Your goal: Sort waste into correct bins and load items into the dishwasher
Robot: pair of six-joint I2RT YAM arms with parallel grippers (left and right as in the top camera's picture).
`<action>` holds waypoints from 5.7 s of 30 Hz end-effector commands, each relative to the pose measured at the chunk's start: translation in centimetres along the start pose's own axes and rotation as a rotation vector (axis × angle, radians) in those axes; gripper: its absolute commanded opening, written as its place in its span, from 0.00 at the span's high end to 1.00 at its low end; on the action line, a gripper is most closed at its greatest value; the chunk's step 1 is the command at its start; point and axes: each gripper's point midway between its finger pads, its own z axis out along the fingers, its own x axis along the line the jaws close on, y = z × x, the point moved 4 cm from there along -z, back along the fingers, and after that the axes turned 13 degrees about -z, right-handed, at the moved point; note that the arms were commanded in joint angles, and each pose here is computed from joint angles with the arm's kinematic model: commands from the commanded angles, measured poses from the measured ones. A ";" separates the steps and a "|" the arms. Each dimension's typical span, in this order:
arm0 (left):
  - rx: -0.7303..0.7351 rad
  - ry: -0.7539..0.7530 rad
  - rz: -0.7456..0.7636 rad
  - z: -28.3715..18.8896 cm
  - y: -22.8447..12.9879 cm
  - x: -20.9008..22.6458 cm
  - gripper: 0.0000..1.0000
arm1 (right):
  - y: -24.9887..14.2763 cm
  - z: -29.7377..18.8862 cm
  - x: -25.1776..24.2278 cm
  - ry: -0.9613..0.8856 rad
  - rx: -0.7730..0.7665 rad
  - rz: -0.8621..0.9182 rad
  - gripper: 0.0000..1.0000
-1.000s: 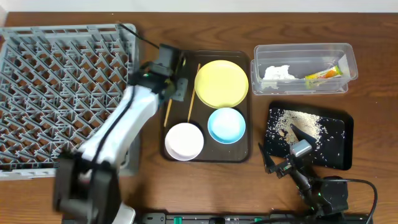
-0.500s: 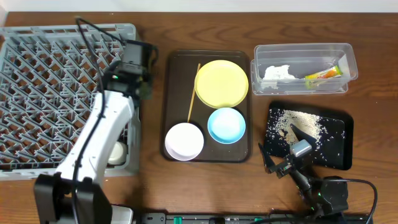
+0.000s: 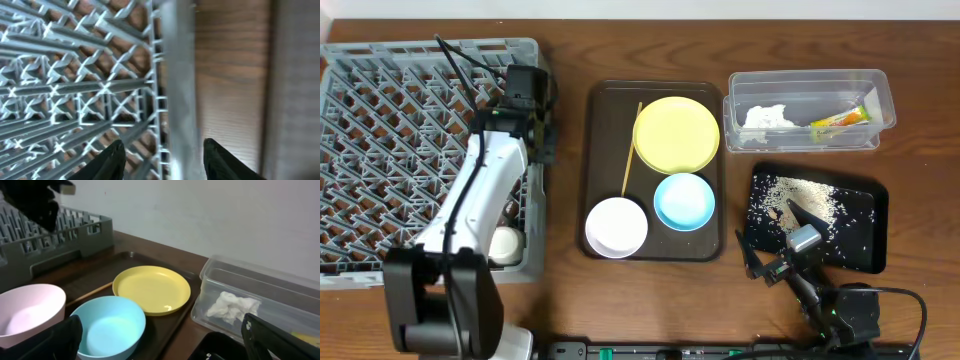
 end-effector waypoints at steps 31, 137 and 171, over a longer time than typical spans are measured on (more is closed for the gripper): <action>0.356 -0.376 0.242 8.0 -10.2 -16.7 0.59 | -0.1 0.0 0.0 -0.002 -0.003 -0.010 0.01; 0.399 -0.339 0.369 0.6 -11.6 -20.1 0.94 | -0.1 0.0 0.0 -0.002 -0.002 -0.010 0.01; -0.377 1.039 0.047 -9.8 1.9 7.2 0.94 | -0.1 0.0 0.0 -0.002 -0.002 -0.010 0.01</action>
